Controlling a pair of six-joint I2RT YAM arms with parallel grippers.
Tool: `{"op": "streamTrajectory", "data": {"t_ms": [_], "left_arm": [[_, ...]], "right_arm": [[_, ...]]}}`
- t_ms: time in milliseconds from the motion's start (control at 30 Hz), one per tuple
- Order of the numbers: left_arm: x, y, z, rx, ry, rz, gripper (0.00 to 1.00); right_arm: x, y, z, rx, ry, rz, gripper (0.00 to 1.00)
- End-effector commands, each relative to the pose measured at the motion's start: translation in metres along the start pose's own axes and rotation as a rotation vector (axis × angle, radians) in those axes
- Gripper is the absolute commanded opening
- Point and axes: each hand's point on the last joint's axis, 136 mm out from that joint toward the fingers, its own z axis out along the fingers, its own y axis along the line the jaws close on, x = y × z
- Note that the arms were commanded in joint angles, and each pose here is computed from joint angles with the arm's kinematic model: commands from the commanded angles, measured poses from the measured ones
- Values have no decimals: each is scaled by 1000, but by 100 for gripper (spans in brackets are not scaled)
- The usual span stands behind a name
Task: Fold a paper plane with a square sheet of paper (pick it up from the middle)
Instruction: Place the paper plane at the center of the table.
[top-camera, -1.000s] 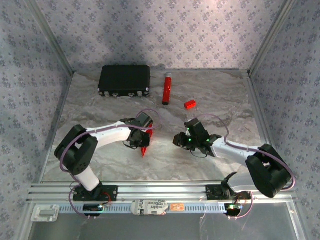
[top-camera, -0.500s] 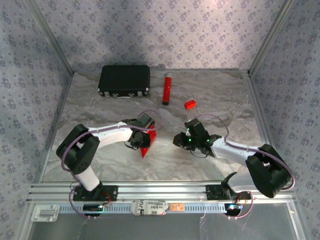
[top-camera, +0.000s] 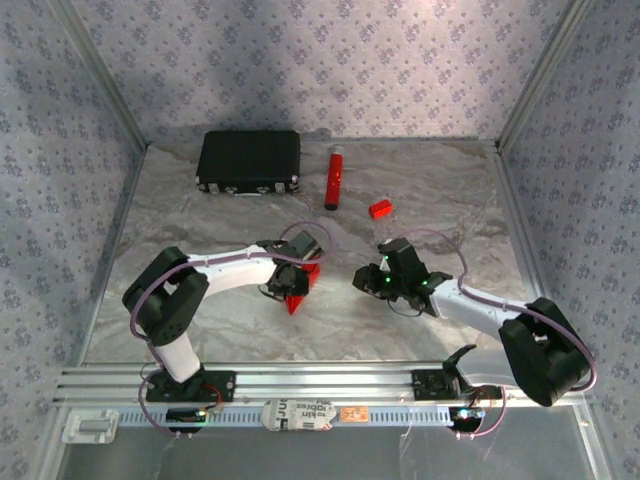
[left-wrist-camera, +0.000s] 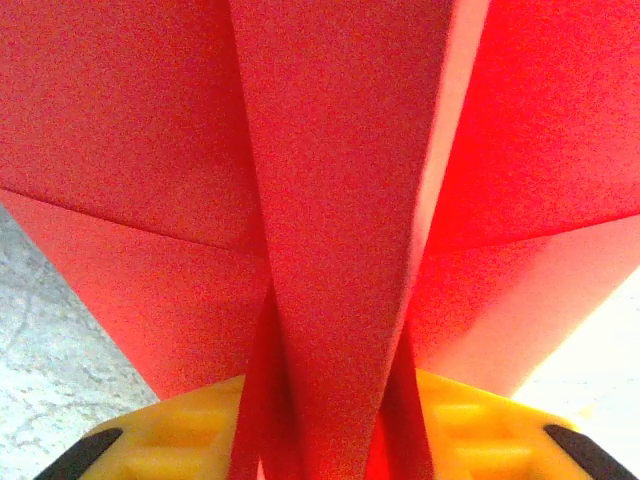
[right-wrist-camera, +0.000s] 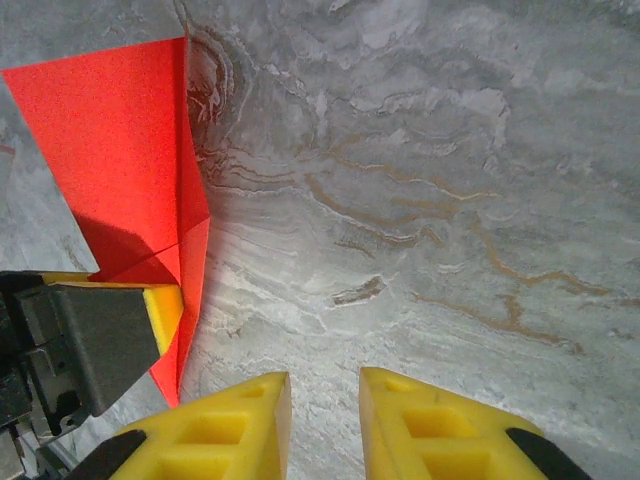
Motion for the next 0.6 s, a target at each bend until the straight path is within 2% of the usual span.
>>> {"op": "streamTrajectory", "data": {"t_ms": [0, 267, 567], "left_arm": [[19, -1, 21, -13, 65, -61, 36], [20, -1, 21, -19, 70, -74, 42], [12, -13, 10, 5, 53, -51, 43]], "right_arm": [[6, -2, -3, -15, 20, -21, 26], [11, -7, -4, -17, 21, -15, 26], [9, -7, -7, -14, 12, -14, 27]]}}
